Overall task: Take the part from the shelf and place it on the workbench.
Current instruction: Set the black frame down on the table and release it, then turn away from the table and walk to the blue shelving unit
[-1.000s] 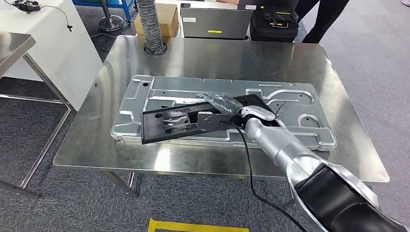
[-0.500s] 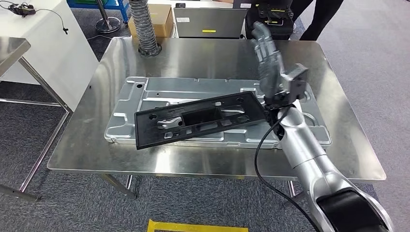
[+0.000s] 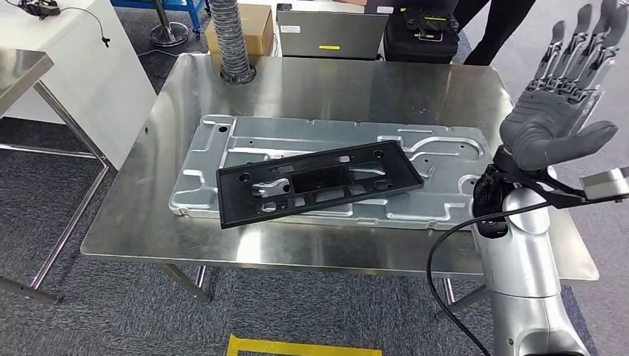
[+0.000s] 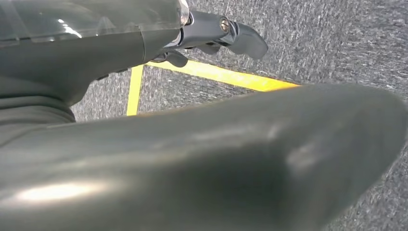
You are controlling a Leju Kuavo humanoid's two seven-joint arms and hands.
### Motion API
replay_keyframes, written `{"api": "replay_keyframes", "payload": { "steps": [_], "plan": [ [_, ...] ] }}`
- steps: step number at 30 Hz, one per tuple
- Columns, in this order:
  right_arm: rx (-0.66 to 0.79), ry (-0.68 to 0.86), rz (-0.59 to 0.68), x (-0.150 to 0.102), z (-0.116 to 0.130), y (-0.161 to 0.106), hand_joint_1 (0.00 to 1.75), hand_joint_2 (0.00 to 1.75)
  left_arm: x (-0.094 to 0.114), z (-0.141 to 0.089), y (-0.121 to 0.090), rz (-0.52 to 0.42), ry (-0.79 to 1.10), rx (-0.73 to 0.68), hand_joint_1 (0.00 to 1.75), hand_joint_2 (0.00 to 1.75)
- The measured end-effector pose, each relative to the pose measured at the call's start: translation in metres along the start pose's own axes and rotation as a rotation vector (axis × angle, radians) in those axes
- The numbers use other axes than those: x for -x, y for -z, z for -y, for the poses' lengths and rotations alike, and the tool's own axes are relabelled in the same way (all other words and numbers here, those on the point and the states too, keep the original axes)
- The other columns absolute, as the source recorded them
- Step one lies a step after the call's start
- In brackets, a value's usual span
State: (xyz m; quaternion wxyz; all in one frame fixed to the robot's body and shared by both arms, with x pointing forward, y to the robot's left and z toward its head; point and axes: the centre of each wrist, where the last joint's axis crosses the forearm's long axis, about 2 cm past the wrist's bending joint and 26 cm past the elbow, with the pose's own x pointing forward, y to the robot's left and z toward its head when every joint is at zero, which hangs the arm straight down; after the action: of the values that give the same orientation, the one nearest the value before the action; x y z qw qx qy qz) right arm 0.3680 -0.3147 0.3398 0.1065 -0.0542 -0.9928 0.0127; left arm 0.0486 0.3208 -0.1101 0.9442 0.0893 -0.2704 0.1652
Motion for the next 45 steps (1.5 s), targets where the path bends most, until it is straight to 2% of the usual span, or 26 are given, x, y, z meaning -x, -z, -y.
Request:
{"api": "replay_keyframes", "payload": {
  "steps": [4, 7, 10, 13, 31, 40, 45],
  "plan": [
    [0.129, -0.304, 0.17, -0.044, 0.014, -0.002, 0.0, 0.0, 0.002, -0.001, -0.001, 0.008, -0.003, 0.003, 0.0, 0.0],
    [0.168, -0.512, 0.285, -0.084, 0.018, -0.024, 0.0, 0.0, 0.003, -0.001, -0.001, 0.011, -0.002, 0.011, 0.0, 0.0],
    [0.131, -0.571, 0.29, -0.112, 0.015, -0.051, 0.0, 0.0, 0.002, -0.001, -0.001, 0.011, -0.004, 0.016, 0.0, 0.0],
    [0.127, -0.551, 0.25, -0.128, 0.014, -0.068, 0.0, 0.0, 0.001, -0.002, 0.0, 0.011, -0.011, 0.015, 0.0, 0.0],
    [0.157, -0.508, -0.06, -0.153, 0.043, -0.127, 0.0, 0.0, 0.0, -0.003, 0.0, 0.003, -0.008, 0.013, 0.0, 0.0],
    [0.168, -0.567, -0.194, -0.165, 0.06, -0.153, 0.0, 0.0, 0.003, -0.005, -0.001, -0.002, -0.016, 0.006, 0.0, 0.0],
    [0.223, -0.601, -0.268, -0.166, 0.071, -0.168, 0.0, 0.0, 0.002, -0.005, 0.0, 0.002, -0.015, 0.009, 0.0, 0.0]
  ]
}}
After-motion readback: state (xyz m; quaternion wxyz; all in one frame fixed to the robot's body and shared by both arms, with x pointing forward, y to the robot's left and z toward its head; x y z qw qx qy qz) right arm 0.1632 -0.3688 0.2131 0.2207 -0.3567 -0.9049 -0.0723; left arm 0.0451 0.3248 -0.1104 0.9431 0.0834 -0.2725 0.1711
